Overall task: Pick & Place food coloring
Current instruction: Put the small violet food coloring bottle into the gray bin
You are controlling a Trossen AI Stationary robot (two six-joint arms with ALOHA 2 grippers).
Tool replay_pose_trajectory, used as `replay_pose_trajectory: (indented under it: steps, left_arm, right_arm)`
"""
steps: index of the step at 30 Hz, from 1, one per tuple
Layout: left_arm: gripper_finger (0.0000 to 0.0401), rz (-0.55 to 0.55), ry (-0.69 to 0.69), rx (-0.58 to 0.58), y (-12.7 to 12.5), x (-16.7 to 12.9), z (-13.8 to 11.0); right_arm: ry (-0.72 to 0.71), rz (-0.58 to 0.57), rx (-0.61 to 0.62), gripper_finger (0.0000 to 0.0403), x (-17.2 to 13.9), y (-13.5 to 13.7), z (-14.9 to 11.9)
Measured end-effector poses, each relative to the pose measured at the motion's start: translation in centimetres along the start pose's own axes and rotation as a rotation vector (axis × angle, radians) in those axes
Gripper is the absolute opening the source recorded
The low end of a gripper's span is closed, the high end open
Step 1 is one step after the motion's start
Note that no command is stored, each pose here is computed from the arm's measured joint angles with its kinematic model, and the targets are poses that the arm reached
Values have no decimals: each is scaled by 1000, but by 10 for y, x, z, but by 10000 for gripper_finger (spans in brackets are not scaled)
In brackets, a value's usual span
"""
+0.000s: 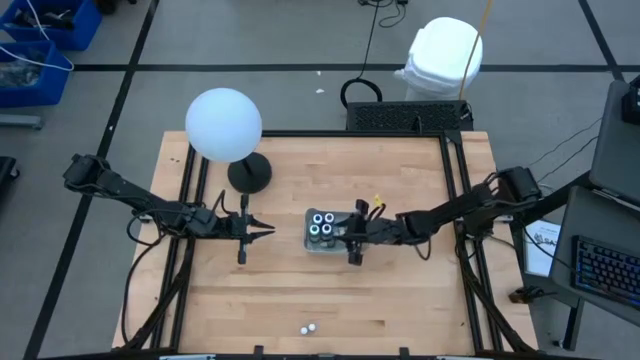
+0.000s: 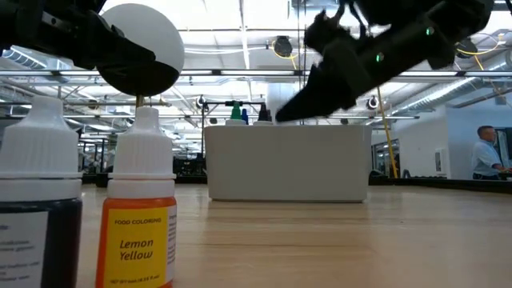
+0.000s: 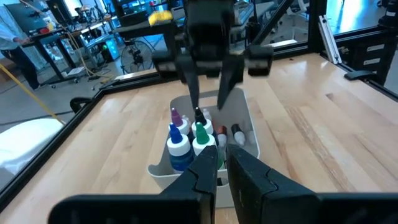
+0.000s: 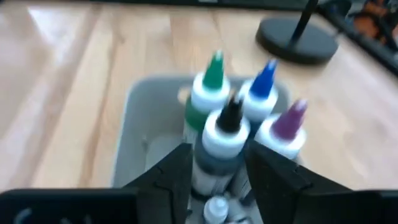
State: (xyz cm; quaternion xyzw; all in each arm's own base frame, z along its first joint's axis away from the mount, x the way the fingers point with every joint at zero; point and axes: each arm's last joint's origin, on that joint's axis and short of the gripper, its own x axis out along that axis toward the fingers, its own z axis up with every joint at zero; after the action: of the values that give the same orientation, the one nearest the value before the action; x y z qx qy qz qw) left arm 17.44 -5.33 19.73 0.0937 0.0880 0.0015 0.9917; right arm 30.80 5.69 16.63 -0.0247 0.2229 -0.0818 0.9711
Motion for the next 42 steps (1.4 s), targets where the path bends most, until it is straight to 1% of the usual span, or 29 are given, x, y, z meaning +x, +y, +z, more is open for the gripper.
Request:
replay_pose_trajectory:
  steps: [4, 7, 9, 11, 13, 14, 17, 21, 24, 28, 33, 36, 39, 42]
  left_arm:
    - [42, 0, 0, 0, 0, 0, 0]
    - [42, 0, 0, 0, 0, 0, 0]
    - [42, 0, 0, 3, 0, 0, 0]
    - [42, 0, 0, 9, 0, 0, 0]
    - [42, 0, 0, 13, 0, 0, 0]
    - [42, 0, 0, 13, 0, 0, 0]
    - [42, -2, 14, 21, 0, 0, -1]
    - [42, 27, 23, 49, 1, 0, -2]
    - [42, 50, 30, 49, 3, 1, -3]
    - [42, 63, 38, 43, 5, 1, -4]
    - [42, 76, 59, 48, 8, 2, -6]
    - [42, 87, 61, 39, 10, 3, -6]
    - [42, 97, 63, -13, 11, 3, -6]
    - [42, 98, 82, -86, 11, 3, -9]
  right_arm:
    - [-31, 0, -18, 148, -24, -7, 20]
    - [-53, 1, -49, 130, -52, -17, 30]
    - [-89, -1, -59, 103, -72, -26, 28]
    - [-128, 2, -34, 65, -90, -37, 23]
    - [-167, 32, -6, 23, -106, -44, 14]
    - [-181, 47, 0, 12, -113, -46, 8]
    - [-230, 87, 12, 10, -127, -48, -14]
    - [-360, 128, 26, 2, -144, -54, -40]
    - [-398, 123, 56, 1, -153, -61, -53]
    - [-413, 189, 47, 0, -164, -65, -56]
    - [-498, 220, 51, 0, -180, -70, -55]
    - [-512, 236, 64, 0, -179, -70, -65]
    - [-536, 234, 69, 0, -175, -69, -73]
    - [-600, 227, 62, 0, -177, -69, -70]
